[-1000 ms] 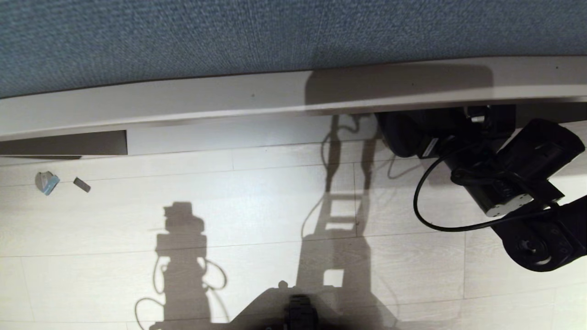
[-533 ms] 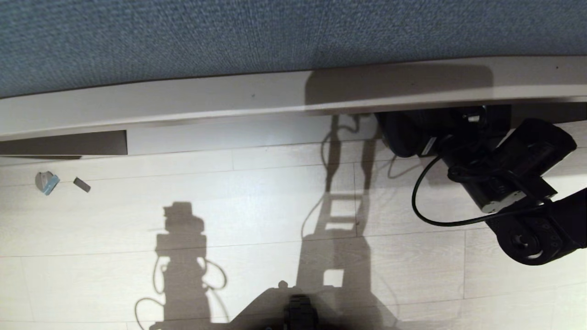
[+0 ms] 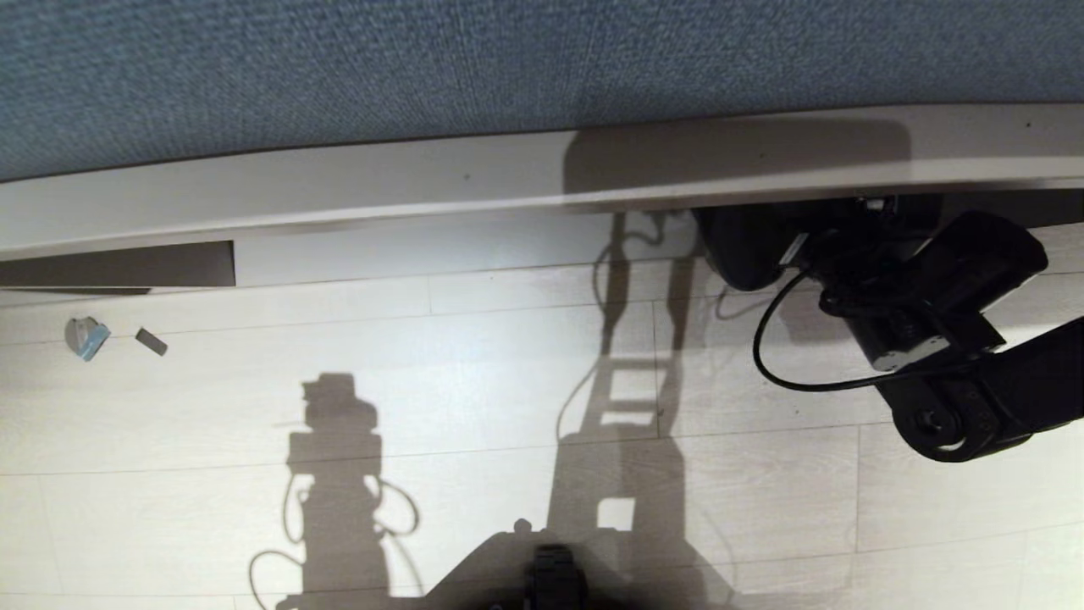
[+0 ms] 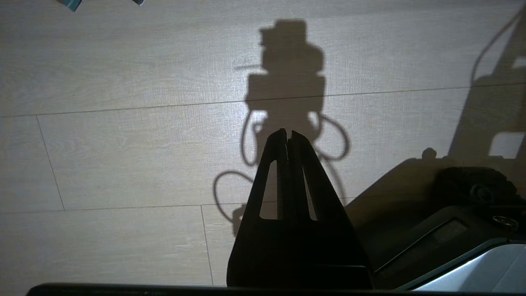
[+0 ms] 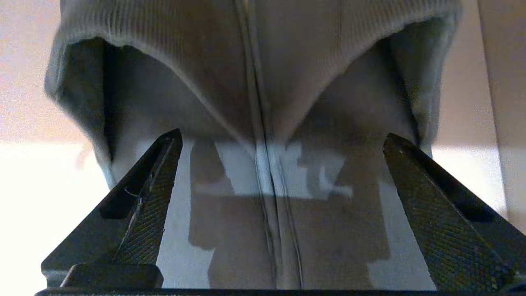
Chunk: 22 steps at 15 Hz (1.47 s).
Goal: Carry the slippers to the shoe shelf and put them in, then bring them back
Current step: Pick up the slippers in the shoe cabinet
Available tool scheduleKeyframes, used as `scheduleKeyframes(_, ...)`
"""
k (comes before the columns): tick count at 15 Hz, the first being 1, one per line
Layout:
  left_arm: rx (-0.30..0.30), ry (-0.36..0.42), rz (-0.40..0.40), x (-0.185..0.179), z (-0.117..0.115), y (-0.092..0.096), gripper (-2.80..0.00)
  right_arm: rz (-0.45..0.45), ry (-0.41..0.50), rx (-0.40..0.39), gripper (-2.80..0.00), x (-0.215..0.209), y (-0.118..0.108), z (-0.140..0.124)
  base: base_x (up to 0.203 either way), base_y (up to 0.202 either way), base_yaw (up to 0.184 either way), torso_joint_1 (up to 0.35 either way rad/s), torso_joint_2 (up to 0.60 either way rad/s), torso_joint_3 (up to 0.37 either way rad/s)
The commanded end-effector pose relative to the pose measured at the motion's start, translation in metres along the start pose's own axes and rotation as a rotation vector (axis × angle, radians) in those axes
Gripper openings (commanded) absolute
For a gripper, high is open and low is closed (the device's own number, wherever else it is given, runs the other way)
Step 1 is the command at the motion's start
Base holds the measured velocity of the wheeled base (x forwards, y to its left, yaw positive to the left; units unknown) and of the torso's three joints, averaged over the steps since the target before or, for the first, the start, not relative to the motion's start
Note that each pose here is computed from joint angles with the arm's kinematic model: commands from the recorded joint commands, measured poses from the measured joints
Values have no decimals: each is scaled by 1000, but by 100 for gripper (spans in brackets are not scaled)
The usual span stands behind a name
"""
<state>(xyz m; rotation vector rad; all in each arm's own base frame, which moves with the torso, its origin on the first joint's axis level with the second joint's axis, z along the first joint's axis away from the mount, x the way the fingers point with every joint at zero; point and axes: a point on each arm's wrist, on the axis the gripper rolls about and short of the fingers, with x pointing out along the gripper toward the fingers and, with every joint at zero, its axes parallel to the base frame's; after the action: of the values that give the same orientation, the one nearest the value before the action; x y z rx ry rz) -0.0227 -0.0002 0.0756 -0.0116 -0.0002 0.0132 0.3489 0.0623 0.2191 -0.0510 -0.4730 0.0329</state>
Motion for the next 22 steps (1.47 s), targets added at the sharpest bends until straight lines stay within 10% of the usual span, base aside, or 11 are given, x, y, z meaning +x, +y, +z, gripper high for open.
scheduleKeyframes(1, -1, 0, 1, 0, 0, 0, -280, -1, -7, 5, 0, 7, 2, -10, 0, 0, 0, 0, 0, 0)
scheduleKeyframes(10, -2, 0, 1, 0, 0, 0, -280, -9, -91, 52, 0, 43, 9, -33, 0, 0, 0, 0, 0, 0)
scheduleKeyframes(22, -2, 0, 1, 0, 0, 0, -280, -9, -254, 87, 0, 53, 12, 19, 0, 0, 0, 0, 0, 0)
